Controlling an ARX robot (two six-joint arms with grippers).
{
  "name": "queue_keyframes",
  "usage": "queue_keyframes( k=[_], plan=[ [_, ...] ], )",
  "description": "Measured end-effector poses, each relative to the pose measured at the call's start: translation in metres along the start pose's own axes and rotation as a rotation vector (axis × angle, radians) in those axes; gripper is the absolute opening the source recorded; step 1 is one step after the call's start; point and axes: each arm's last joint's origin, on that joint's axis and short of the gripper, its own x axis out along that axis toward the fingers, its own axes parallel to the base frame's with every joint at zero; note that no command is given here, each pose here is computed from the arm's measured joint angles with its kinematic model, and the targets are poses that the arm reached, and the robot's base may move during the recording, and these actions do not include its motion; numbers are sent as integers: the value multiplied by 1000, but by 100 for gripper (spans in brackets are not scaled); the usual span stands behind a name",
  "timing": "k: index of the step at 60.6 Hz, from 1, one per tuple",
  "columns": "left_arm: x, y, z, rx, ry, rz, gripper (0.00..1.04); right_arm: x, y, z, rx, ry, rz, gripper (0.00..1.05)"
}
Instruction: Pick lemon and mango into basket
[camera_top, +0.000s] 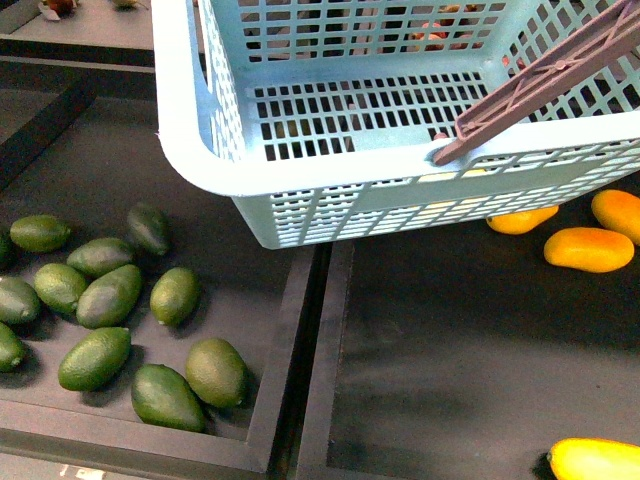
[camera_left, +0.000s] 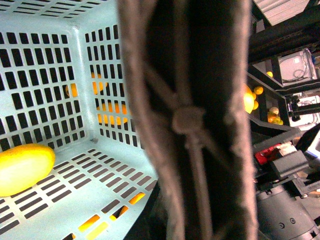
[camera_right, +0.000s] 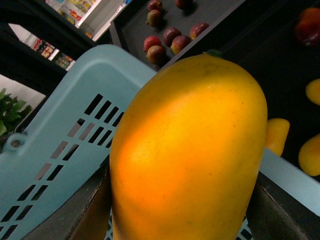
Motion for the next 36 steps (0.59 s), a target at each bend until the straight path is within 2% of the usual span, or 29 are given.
queue_keyframes(
  k=[20,29,32,36],
  plan=[
    [0,0,0,-1,-5,5,5,23,12,-24,-44,50,-52,63],
    [0,0,0,-2,-3,3,5,27,10,-26,-31,57,-66,84],
    [0,0,0,0,-3,3,5,28,6,-23,-17,50,-76,94],
    [0,0,0,4,-5,4,5,28,3,-19,-3,45,-80,97]
  ],
)
